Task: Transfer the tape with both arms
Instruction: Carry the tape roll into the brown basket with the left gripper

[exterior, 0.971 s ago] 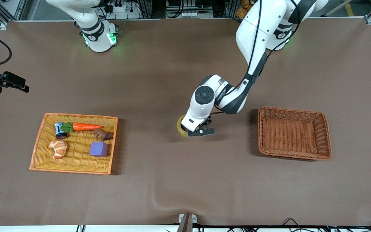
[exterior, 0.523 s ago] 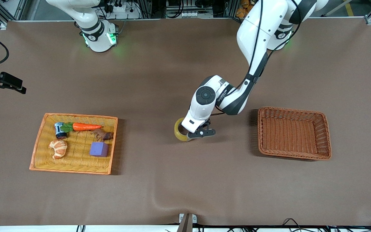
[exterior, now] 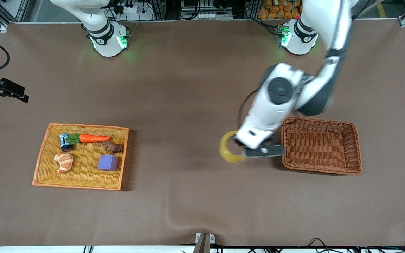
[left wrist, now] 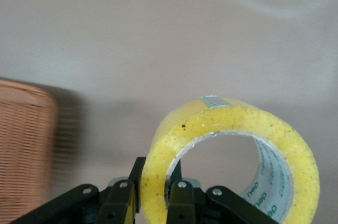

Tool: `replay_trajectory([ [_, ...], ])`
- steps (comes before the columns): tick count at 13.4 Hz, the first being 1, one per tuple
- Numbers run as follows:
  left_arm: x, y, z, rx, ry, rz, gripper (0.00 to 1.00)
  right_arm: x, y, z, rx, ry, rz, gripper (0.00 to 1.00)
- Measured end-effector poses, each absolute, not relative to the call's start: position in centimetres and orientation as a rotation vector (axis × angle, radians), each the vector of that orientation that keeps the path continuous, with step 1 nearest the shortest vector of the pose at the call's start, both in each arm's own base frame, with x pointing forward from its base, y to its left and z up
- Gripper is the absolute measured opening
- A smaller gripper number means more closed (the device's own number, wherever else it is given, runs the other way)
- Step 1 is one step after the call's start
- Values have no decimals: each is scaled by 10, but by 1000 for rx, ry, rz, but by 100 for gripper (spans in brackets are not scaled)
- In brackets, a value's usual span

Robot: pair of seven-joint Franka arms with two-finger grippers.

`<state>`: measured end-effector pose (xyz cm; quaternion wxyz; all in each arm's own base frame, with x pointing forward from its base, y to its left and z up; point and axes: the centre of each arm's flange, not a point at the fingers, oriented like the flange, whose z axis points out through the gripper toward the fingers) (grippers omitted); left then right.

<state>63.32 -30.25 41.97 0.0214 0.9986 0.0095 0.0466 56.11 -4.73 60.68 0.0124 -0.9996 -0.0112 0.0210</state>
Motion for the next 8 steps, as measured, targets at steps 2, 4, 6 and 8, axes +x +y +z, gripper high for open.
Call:
replay_trajectory([
  [2,646,-234,424,3128,-56,78,22,561,-47,607,-3116,-36,67,100],
  [4,653,-176,405,3146,-54,6,22,561,-48,606,-3116,-34,68,100],
  [6,654,-124,377,3154,-19,-60,22,561,-49,605,-3115,-31,74,100],
  [8,650,-89,350,3154,-22,-106,22,560,-50,604,-3114,-28,86,100],
])
